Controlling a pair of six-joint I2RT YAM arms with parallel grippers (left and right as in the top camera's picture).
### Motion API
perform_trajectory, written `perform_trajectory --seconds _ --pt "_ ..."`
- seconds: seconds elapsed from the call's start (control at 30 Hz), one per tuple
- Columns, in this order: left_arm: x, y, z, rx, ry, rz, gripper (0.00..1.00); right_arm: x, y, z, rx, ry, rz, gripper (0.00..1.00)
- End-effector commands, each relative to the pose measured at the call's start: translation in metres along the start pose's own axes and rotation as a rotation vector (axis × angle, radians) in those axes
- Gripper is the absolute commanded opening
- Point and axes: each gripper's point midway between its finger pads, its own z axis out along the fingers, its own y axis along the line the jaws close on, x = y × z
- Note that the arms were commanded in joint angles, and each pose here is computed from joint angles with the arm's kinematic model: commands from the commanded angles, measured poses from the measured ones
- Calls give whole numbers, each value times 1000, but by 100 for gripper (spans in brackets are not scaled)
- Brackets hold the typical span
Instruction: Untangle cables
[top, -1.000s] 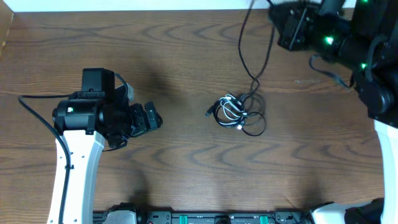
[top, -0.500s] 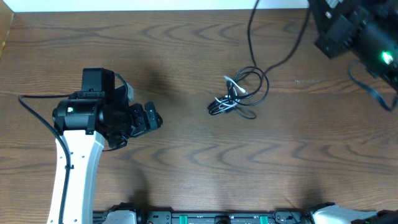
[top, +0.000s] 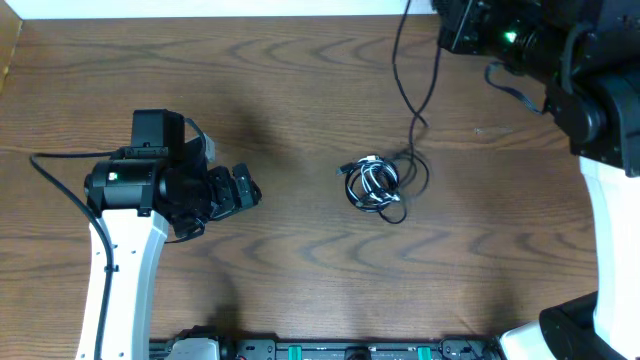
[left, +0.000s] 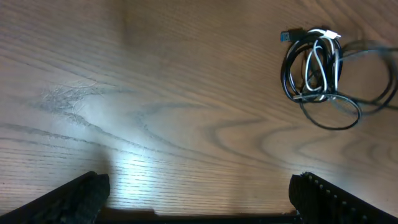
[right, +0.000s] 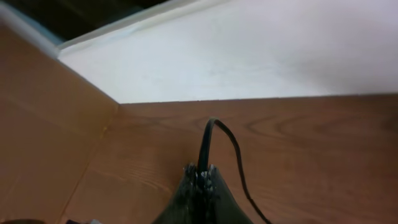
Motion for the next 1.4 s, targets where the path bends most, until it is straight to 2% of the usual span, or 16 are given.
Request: perform_trajectory --seconds 0.0,0.13,0.27,0.47,0.57,0.83,0.93,1.0,1.17,1.2,1.37 --pt "-1 -3 -1 6 1 -1 98 -29 25 -49 -45 -136 -86 1" --pt "-1 -3 -1 6 1 -1 98 -52 2 -85 124 -254 -89 1" --pt "-1 -3 -1 6 1 -1 98 -57 -43 -116 397 -321 -62 1" --pt "-1 -3 -1 6 1 -1 98 -26 -114 -128 807 -248 0 1" --pt "-1 -3 -1 6 1 -1 98 -8 -138 -125 945 -204 53 1" --pt "-1 -3 -1 6 1 -1 98 46 -147 -65 881 96 57 1" --pt "-1 -3 -1 6 1 -1 98 38 -177 -75 1084 104 -86 1" --pt "-1 -3 -1 6 1 -1 98 36 -196 -80 1182 82 -62 9" --pt "-1 -3 -1 6 1 -1 98 76 -218 -53 1080 303 71 6" --pt "-1 -3 -1 6 1 -1 98 85 -221 -48 1062 345 94 11" --pt "-1 -3 -1 6 1 -1 98 134 -218 -16 856 630 67 63"
